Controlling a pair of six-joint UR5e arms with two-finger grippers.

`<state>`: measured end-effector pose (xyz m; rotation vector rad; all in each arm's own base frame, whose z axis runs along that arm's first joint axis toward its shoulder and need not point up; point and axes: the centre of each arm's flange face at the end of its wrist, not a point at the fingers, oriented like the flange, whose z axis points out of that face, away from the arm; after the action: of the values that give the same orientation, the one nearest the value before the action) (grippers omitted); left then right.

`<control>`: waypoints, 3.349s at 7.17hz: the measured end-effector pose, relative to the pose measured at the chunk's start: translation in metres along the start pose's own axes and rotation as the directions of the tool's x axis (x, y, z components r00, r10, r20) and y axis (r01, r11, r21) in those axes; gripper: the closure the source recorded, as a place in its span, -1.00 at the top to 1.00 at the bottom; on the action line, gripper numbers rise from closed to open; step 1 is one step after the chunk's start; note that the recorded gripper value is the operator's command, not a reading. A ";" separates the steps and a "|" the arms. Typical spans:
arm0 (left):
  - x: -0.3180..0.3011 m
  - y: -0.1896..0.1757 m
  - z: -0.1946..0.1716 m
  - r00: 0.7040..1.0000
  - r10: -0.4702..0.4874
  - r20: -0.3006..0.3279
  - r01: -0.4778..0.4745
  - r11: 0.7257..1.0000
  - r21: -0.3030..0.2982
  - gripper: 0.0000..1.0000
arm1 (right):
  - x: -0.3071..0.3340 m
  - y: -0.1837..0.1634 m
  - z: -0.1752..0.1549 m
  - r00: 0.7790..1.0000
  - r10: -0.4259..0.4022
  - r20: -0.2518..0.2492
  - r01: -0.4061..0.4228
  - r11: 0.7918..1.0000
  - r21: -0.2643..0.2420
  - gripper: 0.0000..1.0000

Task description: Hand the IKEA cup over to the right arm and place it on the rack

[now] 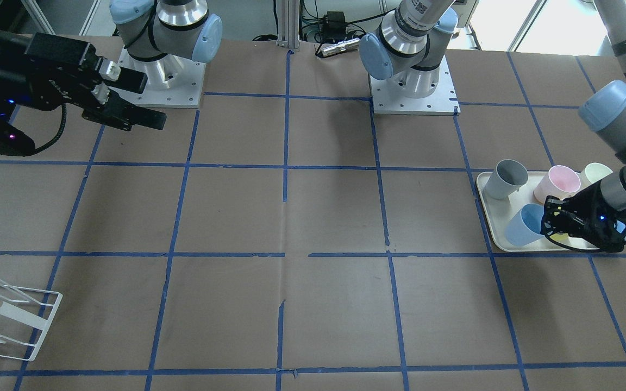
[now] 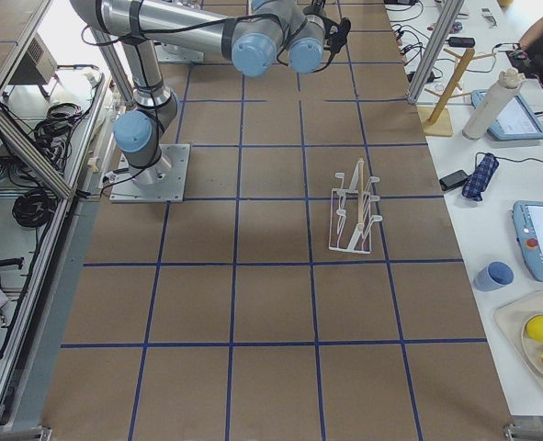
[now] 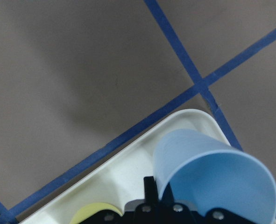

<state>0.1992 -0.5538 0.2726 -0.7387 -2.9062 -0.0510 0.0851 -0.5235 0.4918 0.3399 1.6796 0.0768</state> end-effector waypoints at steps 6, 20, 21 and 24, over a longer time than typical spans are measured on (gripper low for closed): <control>0.153 -0.050 -0.122 0.610 -0.606 -0.510 0.642 0.755 -0.130 -1.00 | -0.013 0.025 0.054 0.999 0.040 0.036 -0.037 0.997 -0.073 1.00; 0.377 -0.122 -0.146 -0.214 -0.507 -0.835 0.549 0.645 -0.532 -1.00 | -0.015 0.038 0.068 0.998 0.049 0.038 -0.045 0.994 -0.095 1.00; 0.379 -0.123 -0.142 -0.215 -0.509 -0.833 0.545 0.646 -0.535 -1.00 | -0.016 0.038 0.073 0.998 0.049 0.050 -0.044 0.994 -0.096 1.00; 0.395 -0.129 -0.137 -0.233 -0.492 -0.839 0.531 0.658 -0.534 -1.00 | -0.014 0.032 0.078 0.997 0.048 0.068 -0.041 0.995 -0.092 1.00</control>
<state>-0.1882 -0.4900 0.4663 0.5815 -1.4623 -0.4253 0.1682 -0.5086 0.5023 0.3082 1.5942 0.1720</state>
